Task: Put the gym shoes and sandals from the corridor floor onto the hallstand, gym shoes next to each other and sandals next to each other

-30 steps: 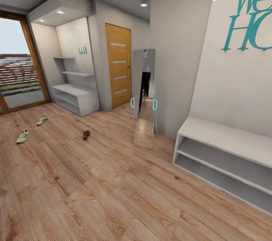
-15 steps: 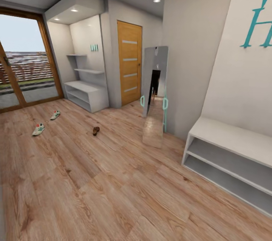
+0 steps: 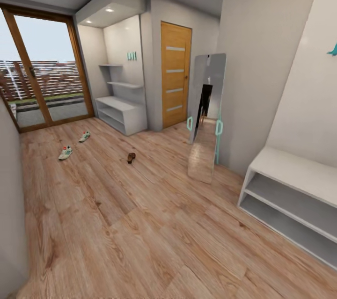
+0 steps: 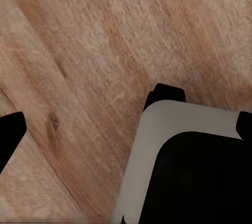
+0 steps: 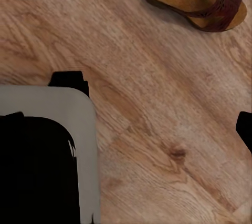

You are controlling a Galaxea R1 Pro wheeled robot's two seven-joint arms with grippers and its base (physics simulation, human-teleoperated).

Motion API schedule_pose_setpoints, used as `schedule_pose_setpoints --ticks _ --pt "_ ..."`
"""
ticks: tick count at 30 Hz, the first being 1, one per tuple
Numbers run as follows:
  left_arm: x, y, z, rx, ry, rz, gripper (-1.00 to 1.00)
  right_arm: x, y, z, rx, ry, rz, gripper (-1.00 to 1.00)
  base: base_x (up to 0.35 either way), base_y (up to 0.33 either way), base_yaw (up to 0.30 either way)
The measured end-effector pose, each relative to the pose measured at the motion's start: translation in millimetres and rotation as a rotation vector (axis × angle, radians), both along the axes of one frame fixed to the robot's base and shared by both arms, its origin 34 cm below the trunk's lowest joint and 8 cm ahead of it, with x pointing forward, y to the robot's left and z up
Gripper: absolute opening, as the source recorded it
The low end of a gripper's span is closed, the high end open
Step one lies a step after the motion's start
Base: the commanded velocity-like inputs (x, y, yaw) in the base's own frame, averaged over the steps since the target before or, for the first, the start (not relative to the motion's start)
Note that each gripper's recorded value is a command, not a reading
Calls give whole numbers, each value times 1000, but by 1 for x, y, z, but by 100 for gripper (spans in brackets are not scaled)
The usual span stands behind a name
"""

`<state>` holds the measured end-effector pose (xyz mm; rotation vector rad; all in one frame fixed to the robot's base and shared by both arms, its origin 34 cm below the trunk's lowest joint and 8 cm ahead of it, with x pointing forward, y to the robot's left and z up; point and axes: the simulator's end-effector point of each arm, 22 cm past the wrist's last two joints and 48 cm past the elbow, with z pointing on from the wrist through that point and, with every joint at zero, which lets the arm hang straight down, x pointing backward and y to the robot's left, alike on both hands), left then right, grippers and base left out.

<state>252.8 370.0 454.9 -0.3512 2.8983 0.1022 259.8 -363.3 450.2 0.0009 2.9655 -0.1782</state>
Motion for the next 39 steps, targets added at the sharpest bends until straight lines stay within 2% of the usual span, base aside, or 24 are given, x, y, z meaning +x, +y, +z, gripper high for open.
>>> schedule_pose_setpoints --ticks 27,39 --pt "-12 0 -4 1 32 2 100 -12 0 -4 0 33 0 100 5 0 195" --pt "-15 0 -4 0 42 2 100 -17 -1 -5 0 44 1 100 209 0 133"
